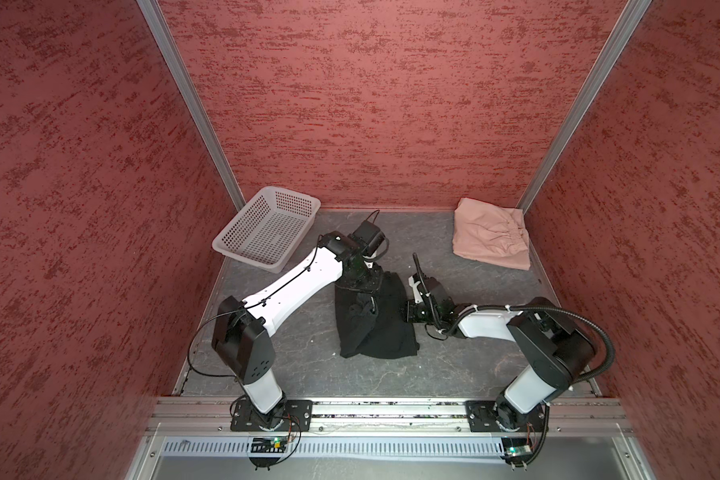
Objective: Fold and stack the shorts
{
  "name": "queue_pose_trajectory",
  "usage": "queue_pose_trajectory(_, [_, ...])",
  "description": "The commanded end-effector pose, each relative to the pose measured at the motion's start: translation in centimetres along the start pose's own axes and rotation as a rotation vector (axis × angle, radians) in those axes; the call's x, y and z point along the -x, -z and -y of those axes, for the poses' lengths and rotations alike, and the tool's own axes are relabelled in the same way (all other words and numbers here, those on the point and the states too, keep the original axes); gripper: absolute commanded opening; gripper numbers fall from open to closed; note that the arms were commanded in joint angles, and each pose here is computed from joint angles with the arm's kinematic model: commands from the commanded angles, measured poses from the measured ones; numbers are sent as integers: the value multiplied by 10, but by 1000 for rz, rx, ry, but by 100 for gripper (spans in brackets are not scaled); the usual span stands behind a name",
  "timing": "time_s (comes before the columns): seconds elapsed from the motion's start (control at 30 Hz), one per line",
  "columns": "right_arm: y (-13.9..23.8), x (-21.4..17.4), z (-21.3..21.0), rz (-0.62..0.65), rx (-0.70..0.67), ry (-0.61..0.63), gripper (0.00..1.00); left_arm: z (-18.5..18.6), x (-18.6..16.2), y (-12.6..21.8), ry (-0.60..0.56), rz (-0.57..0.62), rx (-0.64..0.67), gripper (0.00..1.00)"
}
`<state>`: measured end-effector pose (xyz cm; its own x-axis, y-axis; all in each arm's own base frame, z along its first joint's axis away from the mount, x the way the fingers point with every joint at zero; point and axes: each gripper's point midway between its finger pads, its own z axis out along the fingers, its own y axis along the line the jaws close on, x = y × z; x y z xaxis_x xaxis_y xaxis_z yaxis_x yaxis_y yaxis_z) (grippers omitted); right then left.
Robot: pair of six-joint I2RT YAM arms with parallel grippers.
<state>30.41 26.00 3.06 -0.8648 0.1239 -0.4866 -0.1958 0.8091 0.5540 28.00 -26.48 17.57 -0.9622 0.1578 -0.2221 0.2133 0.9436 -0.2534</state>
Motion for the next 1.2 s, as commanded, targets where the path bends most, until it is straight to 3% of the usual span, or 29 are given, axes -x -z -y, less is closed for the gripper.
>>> queue_pose_trajectory(0.0, [3,-8,-1,-21,60,-88,28,25,18,1,-3,65,-63,15])
queue_pose_trajectory(0.13, [48,21,-13,116,90,-114,36,31,24,-10,-8,56,-68,14])
queue_pose_trajectory(0.23, [80,32,-8,189,28,-90,39,33,28,-18,-8,52,-75,15])
queue_pose_trajectory(0.43, [89,-3,21,143,-22,-132,39,43,36,-37,-18,22,-79,15])
queue_pose_trajectory(0.57, [86,-18,33,113,-39,-151,39,53,29,-50,-43,-8,-53,25])
queue_pose_trajectory(0.67, [91,-12,32,138,-39,-157,41,63,23,-59,-50,-27,-64,53])
queue_pose_trajectory(0.73, [99,-4,32,161,-52,-150,42,67,24,-59,-60,-24,-66,100])
queue_pose_trajectory(0.93, [137,21,38,221,-158,-102,45,70,39,-27,-104,37,-56,99])
queue_pose_trajectory(1.03, [155,32,30,222,-188,-34,36,60,48,4,-93,96,-71,99])
queue_pose_trajectory(1.17, [151,31,-25,140,44,70,33,19,46,31,-9,162,-88,100])
